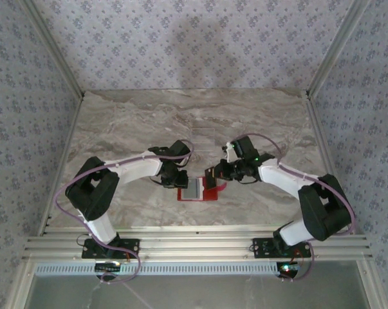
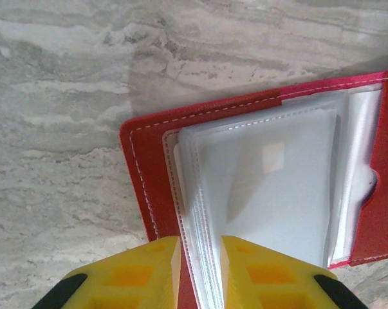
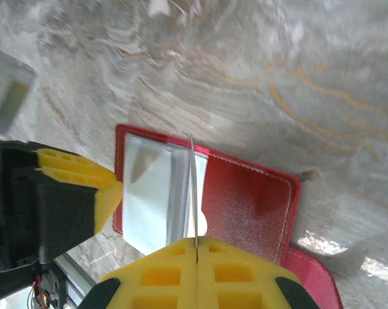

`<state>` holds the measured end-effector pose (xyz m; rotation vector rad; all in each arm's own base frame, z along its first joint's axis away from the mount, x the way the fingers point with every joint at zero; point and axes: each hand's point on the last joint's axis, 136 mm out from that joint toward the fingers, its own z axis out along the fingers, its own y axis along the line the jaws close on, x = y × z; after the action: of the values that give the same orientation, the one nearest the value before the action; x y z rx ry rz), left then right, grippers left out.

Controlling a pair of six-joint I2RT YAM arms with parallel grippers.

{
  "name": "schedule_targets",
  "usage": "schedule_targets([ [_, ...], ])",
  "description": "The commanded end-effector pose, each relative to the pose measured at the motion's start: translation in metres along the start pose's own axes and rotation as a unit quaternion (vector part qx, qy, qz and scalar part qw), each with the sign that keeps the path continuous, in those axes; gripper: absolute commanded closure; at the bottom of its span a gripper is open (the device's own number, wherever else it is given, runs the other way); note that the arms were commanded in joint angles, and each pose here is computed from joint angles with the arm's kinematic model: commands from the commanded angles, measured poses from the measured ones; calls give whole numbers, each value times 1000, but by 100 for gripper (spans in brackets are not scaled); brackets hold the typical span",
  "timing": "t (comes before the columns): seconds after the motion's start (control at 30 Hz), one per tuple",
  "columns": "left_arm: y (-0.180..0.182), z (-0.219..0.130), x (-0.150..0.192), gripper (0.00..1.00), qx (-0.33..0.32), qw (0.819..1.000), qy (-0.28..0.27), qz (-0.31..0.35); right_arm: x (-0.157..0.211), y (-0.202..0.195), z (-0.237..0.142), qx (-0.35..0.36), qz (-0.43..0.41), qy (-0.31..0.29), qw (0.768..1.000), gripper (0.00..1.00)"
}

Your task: Take the credit cards out of the card holder

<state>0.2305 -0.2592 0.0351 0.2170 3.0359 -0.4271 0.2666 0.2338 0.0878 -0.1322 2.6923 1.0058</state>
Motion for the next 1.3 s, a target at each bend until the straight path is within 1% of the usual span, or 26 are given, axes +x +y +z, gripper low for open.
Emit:
schedule_targets([
  [0.0,-7,-21,-4,75,2,1000,-17,14,-11,7,-21,19,-83,-7,996,100],
  [0.07,-8,-24,-6,74,3,1000,-23,15,-17,2,-27,47,-115,-10,992,100],
  [0.17,-7,-30,-7,73,0,999,-33,13,-30,4,-35,44,-169,-20,984,100],
  [0.27,-4,-34,-7,73,-6,999,-41,13,-45,8,-42,57,-260,-37,963,100],
  [0.4,3,-34,-3,73,-15,999,-41,11,-62,2,-51,109,-380,-35,918,100],
  [0.57,12,-35,0,73,-31,998,-45,9,-80,-5,-51,151,-503,-16,851,100],
  [0.67,22,-37,9,73,-45,998,-39,4,-90,-5,-46,156,-546,13,823,100],
  [0.7,25,-38,11,73,-47,998,-40,2,-101,5,-49,155,-561,8,813,100],
  [0.77,30,-38,14,73,-51,998,-41,-4,-109,12,-45,148,-591,19,792,100],
  [0.97,41,-43,24,72,-50,997,-48,-22,-122,22,-27,121,-654,58,744,100],
  [1.07,44,-47,27,72,-51,997,-54,-26,-125,26,-18,105,-675,87,725,100],
  [1.27,49,-48,32,72,-50,997,-55,-34,-135,29,2,100,-696,128,699,100],
])
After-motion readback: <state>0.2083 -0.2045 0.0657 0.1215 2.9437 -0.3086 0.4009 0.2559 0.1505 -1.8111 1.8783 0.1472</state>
